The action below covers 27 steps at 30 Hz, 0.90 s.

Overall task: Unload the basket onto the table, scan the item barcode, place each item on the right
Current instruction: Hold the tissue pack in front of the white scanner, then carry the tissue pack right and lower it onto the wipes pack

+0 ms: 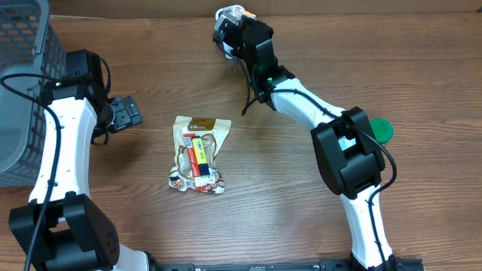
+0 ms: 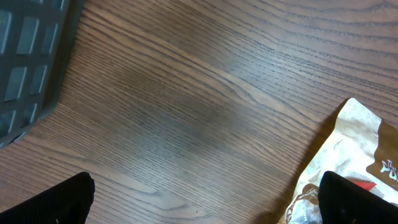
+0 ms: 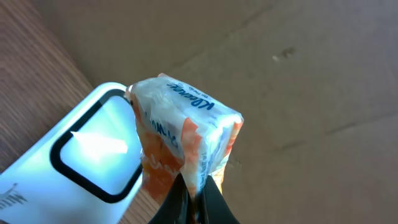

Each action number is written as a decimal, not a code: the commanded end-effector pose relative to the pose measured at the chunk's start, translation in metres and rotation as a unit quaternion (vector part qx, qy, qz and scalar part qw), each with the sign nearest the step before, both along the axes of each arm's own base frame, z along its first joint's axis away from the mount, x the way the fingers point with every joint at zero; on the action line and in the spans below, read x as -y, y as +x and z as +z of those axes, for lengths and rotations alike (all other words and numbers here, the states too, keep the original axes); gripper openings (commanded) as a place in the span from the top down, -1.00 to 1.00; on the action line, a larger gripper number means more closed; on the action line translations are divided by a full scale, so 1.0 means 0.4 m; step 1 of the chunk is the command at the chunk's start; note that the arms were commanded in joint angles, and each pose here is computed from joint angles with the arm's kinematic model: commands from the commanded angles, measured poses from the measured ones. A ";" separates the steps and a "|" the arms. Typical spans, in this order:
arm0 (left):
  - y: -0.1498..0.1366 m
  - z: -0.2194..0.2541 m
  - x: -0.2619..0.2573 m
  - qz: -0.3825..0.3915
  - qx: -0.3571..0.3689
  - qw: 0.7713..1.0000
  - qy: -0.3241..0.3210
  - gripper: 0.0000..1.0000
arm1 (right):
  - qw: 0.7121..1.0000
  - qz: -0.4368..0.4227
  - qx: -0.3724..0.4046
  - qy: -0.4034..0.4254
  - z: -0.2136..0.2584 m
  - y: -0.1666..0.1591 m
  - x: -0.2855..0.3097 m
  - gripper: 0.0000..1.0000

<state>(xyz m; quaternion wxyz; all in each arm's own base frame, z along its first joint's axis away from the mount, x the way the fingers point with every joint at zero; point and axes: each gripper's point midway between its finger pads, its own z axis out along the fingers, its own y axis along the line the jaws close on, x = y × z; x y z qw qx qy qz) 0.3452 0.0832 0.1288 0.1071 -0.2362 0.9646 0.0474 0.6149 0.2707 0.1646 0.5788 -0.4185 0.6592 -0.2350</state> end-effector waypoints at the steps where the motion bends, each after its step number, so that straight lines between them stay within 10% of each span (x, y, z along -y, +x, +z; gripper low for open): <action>1: 0.010 0.004 0.000 -0.009 0.002 1.000 0.003 -1.00 | 1.000 0.019 0.010 -0.002 -0.014 0.012 -0.016 0.93; 18: 0.010 0.004 0.000 -0.009 0.002 1.000 0.003 -1.00 | 0.999 0.021 -0.022 -0.017 -0.149 0.023 -0.012 0.93; 27: 0.010 0.004 0.000 -0.009 0.002 1.000 0.003 -0.99 | 0.993 -0.038 0.085 0.066 0.029 0.045 0.022 0.93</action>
